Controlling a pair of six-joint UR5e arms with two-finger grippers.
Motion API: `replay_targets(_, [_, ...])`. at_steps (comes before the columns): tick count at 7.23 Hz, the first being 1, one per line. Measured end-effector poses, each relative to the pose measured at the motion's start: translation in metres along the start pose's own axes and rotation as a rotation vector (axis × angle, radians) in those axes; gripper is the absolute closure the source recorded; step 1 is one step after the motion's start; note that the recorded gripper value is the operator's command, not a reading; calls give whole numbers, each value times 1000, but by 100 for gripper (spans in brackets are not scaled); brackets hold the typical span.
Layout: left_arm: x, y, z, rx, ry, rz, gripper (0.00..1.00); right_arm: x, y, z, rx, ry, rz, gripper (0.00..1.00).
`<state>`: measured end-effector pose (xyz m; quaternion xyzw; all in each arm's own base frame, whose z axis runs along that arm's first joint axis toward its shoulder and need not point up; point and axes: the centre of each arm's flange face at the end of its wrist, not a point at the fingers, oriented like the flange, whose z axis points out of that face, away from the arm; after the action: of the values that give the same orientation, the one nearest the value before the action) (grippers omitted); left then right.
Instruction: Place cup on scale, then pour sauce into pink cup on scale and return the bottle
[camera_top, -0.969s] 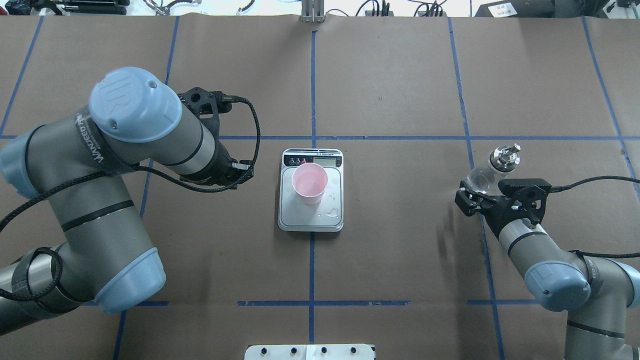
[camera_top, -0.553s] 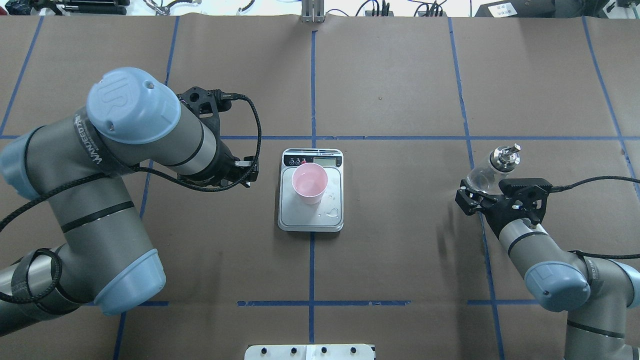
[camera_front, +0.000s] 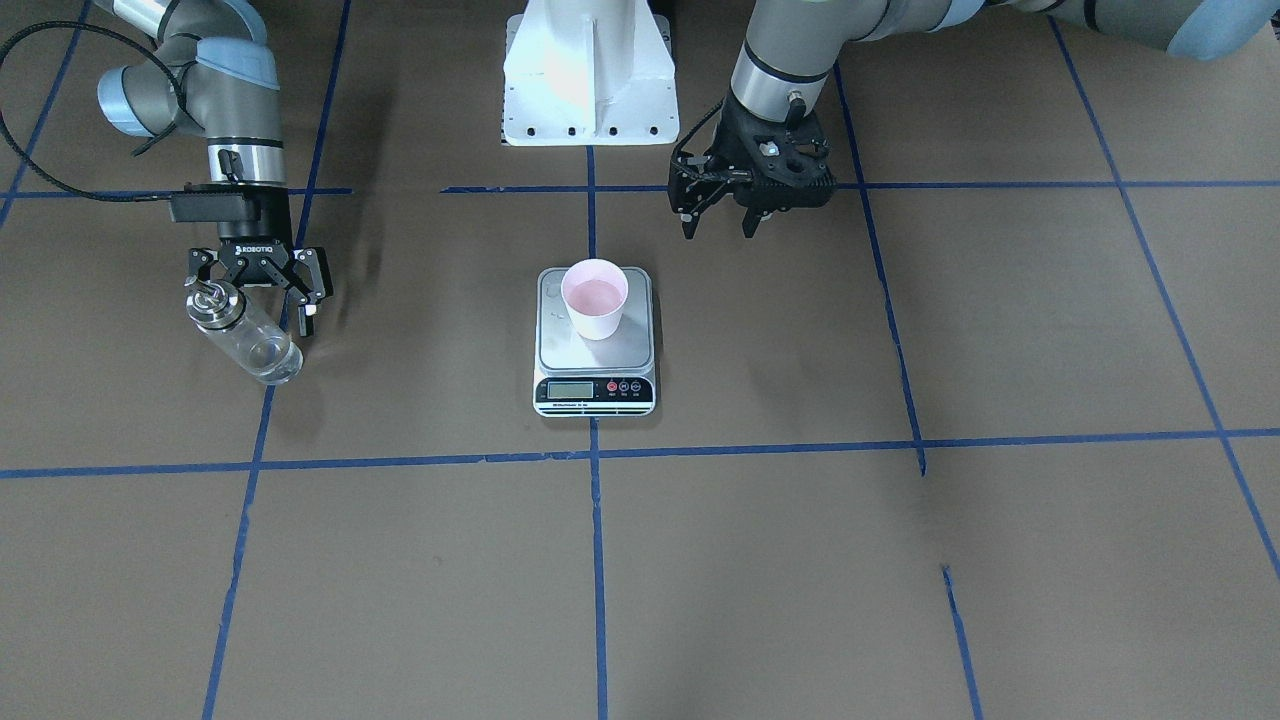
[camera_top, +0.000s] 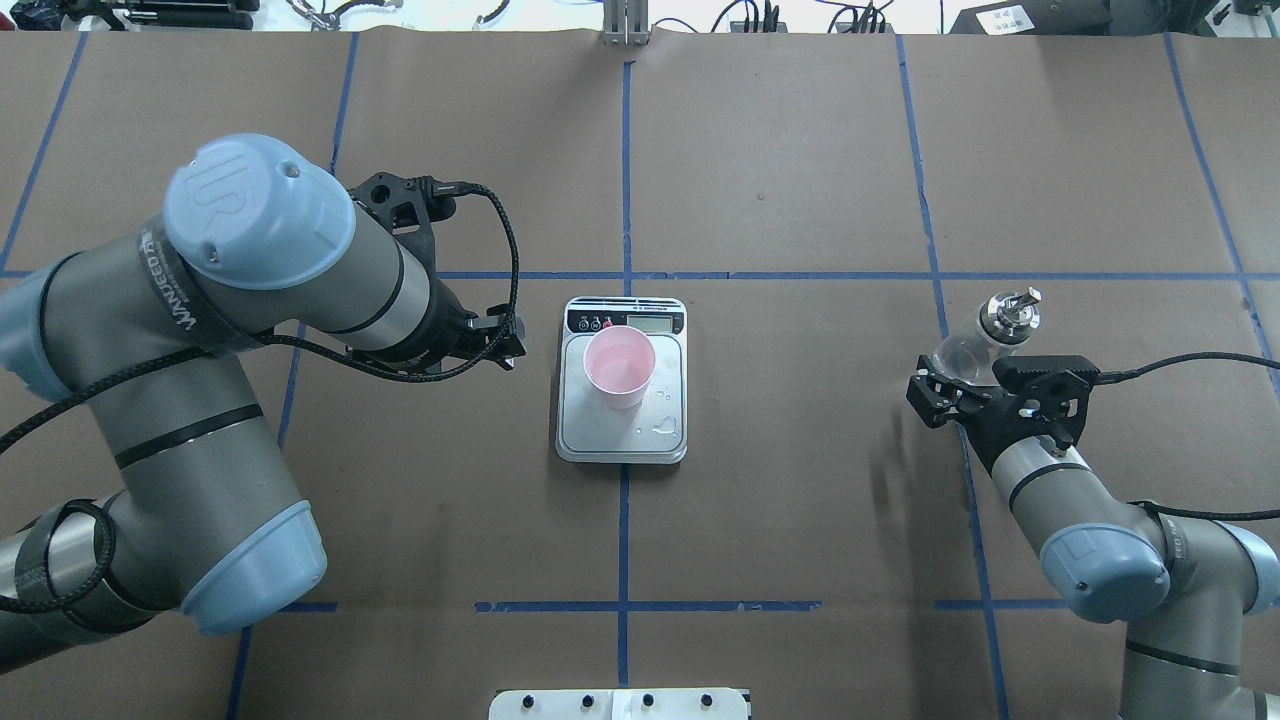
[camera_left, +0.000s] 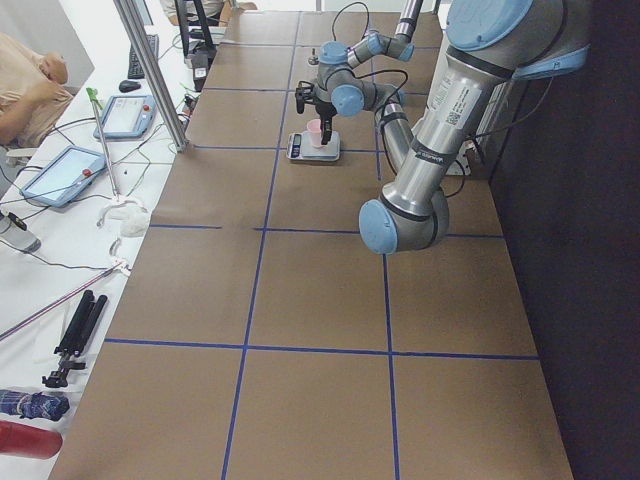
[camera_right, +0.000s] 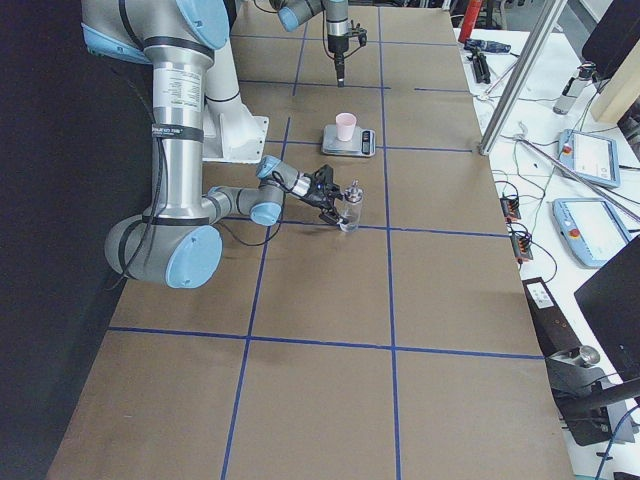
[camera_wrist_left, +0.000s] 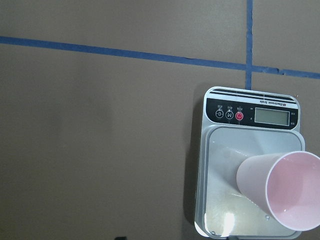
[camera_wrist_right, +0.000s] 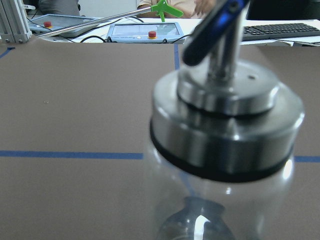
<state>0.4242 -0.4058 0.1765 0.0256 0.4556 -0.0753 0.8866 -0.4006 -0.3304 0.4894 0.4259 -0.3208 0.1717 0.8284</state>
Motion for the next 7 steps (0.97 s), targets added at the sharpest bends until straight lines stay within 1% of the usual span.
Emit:
replay_targets(2, [-2,0,1,7,-5,-17,27,-4,2,3,5,1,-1,1])
replay_targets(5, [-4,-1,3,19,-12,-17,27,-4,4,7,7,6,-9,4])
replay_targets(7, [-4,-1,3,21,-13,-16,27,-3,5,9,18,13,-17,11])
